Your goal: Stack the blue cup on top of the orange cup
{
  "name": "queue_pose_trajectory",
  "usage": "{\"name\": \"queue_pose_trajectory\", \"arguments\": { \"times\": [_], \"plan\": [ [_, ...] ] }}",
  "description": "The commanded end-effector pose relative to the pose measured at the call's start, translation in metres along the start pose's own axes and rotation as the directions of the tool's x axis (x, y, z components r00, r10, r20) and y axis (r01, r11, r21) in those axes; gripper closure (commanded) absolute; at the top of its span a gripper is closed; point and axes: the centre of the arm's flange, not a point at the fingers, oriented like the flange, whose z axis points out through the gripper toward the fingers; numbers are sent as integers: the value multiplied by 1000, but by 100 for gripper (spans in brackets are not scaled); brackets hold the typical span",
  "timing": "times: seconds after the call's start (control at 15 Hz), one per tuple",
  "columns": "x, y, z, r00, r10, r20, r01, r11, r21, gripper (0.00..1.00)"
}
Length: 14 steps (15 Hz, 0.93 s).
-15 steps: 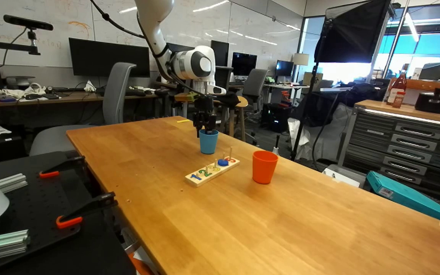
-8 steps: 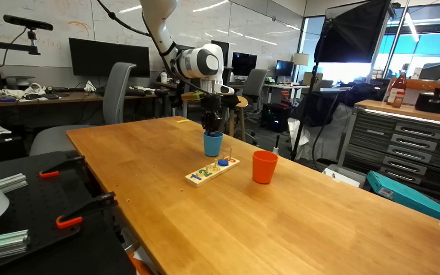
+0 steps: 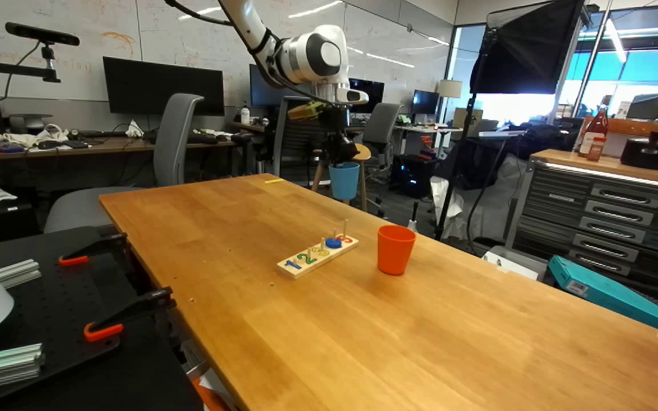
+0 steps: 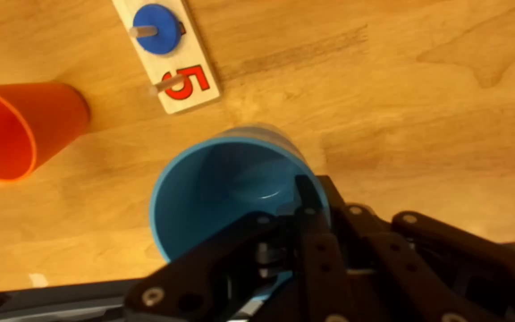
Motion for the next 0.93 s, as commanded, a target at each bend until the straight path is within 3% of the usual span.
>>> {"name": "queue_pose_trajectory", "arguments": {
  "times": [0.0, 0.27, 0.47, 0.87],
  "plan": [
    [17, 39, -53, 996, 64, -56, -66, 997, -31, 98],
    [36, 93, -55, 984, 162, -70, -167, 984, -68, 98],
    [40, 127, -31, 976, 212, -47, -216, 970, -111, 97],
    [47, 164, 15, 963, 268, 9, -262, 948, -183, 97]
  ]
}}
